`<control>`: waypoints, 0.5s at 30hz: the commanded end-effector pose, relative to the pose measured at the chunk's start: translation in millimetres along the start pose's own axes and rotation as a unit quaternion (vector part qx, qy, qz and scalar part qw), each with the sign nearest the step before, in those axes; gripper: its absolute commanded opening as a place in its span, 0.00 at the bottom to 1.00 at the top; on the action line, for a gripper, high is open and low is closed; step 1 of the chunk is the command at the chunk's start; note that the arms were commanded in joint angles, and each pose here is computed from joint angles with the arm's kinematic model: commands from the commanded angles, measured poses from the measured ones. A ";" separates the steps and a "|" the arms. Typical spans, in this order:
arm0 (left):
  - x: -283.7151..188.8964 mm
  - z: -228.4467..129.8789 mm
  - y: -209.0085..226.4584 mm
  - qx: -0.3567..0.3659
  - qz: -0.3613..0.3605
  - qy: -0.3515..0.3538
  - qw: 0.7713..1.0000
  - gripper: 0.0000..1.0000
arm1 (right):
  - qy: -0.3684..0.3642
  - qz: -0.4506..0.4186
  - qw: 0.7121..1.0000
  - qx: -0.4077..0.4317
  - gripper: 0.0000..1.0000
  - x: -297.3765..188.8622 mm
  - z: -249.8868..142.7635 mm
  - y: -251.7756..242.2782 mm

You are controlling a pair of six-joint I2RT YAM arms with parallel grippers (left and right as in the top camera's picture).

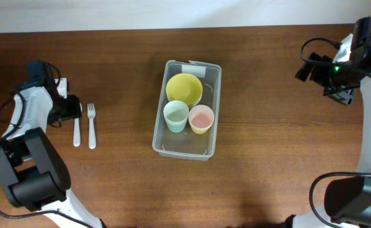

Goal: Pack container
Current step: 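Move left gripper to the white spoon and grasp its handle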

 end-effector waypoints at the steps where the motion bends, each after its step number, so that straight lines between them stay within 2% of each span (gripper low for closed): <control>1: 1.4 -4.1 -3.6 0.024 -0.022 0.003 0.999 0.61 | -0.007 0.000 1.000 -0.004 0.99 -4.5 0.9 0.5; 11: 24.8 -14.1 -2.9 0.025 -0.014 0.019 0.999 0.55 | -0.007 0.000 1.000 -0.004 0.99 -4.5 0.9 0.5; 15: 42.2 -21.3 -3.4 0.026 -0.014 0.047 0.998 0.48 | -0.007 0.000 1.000 -0.004 0.99 -4.5 0.9 0.5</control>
Point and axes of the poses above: each gripper's point midway between its finger pads, its own x axis out along the fingers, its own y axis along the line the jaws close on, z = x × y, the point moved 7 cm from there along -x, back along the fingers, and after that the axes turned 10 degrees about -x, right-handed, at the moved point
